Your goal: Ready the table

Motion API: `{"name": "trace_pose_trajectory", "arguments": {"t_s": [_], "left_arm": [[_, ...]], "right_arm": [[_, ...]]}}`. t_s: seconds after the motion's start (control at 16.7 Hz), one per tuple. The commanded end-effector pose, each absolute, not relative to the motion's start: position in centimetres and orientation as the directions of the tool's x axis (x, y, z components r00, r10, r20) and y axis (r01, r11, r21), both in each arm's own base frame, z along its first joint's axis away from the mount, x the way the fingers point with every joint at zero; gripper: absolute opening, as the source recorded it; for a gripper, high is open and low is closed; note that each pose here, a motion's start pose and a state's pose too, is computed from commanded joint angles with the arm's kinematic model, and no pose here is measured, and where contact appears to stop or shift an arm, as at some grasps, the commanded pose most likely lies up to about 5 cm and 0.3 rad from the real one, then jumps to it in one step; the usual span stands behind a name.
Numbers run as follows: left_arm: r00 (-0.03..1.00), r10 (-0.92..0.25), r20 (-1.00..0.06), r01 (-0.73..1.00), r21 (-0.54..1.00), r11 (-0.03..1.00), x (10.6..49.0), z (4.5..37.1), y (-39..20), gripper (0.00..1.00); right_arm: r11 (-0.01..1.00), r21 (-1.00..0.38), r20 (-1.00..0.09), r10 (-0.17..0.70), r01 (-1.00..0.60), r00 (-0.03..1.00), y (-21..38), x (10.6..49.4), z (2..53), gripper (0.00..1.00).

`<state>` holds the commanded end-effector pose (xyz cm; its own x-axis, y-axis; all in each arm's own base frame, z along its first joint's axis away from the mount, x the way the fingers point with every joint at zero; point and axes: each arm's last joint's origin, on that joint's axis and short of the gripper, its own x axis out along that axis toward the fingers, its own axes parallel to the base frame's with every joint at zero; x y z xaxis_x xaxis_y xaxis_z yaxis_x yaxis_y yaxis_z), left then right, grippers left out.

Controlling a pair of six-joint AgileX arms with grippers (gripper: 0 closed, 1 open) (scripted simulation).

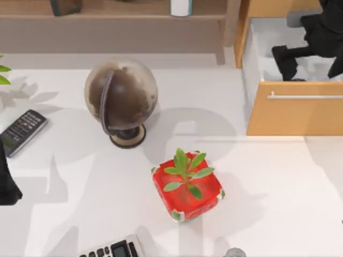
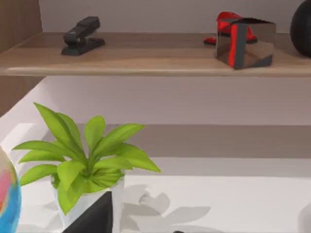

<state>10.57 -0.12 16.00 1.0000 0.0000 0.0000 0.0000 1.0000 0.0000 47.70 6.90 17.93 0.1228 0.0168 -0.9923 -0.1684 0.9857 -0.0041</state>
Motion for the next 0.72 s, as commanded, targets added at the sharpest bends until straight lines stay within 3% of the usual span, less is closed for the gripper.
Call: {"name": "trace_pose_trajectory", "arguments": {"t_s": [0.72], "left_arm": [[1.000,0.000,0.000,0.000,0.000,1.000,10.57,16.00,-0.12,1.00]], "right_arm": [[0.986,-0.001,-0.995,0.015,-0.165,0.098,6.83,48.23,16.77,1.00]]}}
